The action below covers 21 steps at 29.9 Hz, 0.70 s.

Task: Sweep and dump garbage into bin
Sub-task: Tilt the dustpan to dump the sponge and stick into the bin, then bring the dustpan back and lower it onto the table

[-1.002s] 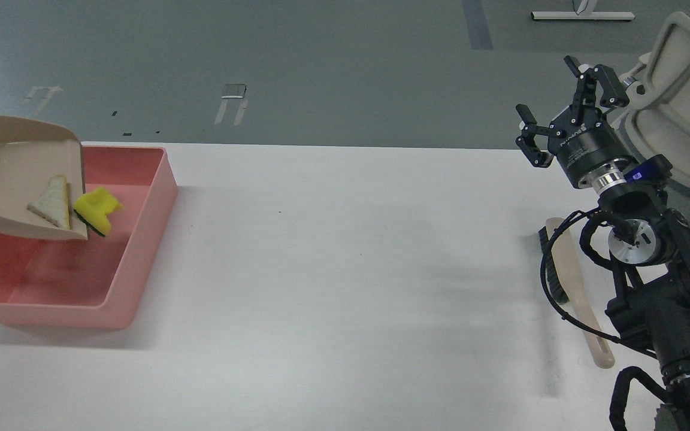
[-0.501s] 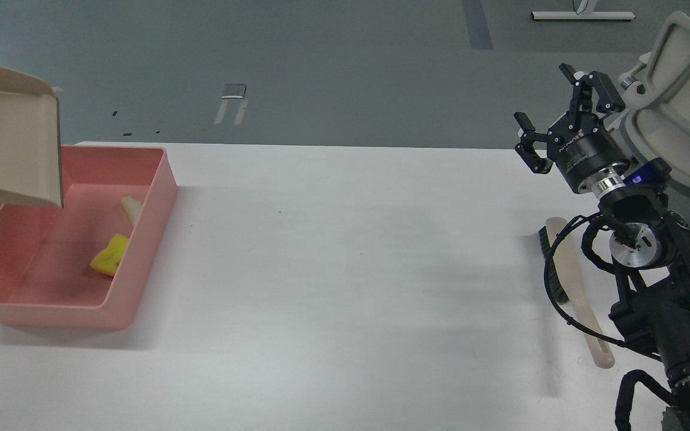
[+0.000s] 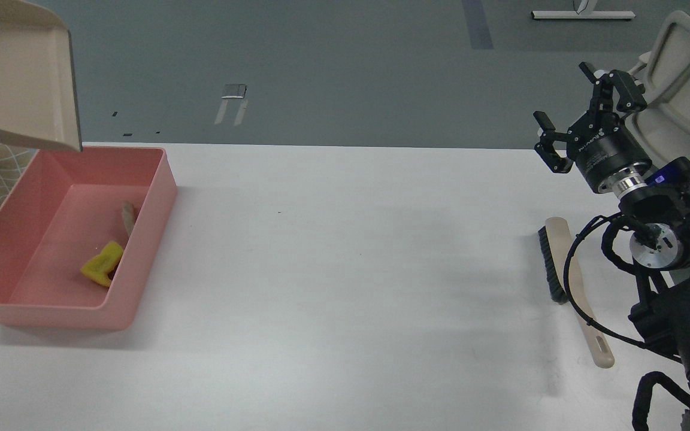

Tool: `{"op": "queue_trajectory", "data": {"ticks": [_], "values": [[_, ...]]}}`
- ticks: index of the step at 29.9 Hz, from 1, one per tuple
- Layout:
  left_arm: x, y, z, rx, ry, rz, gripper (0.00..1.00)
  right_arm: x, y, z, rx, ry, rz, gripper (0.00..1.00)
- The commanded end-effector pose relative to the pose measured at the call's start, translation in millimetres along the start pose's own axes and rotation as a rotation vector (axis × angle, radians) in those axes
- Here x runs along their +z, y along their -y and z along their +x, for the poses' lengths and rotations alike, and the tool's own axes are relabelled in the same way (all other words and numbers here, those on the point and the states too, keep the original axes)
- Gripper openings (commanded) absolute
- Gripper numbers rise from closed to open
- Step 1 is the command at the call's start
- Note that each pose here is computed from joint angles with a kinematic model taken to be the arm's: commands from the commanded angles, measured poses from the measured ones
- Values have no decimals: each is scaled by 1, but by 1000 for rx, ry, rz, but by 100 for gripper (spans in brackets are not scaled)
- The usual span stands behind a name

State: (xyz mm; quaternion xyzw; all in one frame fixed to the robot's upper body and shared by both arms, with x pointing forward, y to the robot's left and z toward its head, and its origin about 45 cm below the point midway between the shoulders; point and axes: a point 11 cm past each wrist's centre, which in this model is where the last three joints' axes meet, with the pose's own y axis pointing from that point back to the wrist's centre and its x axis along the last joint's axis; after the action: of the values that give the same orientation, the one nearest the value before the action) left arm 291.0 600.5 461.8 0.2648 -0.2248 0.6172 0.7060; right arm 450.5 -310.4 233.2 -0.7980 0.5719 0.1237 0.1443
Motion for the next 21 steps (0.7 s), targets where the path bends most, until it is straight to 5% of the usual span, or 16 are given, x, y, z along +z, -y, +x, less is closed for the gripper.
{"op": "queue_trajectory", "data": {"ticks": [1, 7, 11, 21], "values": [[12, 16, -21, -44, -38, -76, 11, -7, 1, 3, 4, -11, 9, 100], [16, 46, -81, -158, -154, -186, 11, -17, 5, 3, 1, -15, 30, 100], [6, 78, -154, -239, -307, -271, 11, -28, 10, 0, -6, -15, 54, 100], [-9, 101, -251, -343, -389, -261, 12, -50, 27, -15, -42, -17, 104, 100]]}}
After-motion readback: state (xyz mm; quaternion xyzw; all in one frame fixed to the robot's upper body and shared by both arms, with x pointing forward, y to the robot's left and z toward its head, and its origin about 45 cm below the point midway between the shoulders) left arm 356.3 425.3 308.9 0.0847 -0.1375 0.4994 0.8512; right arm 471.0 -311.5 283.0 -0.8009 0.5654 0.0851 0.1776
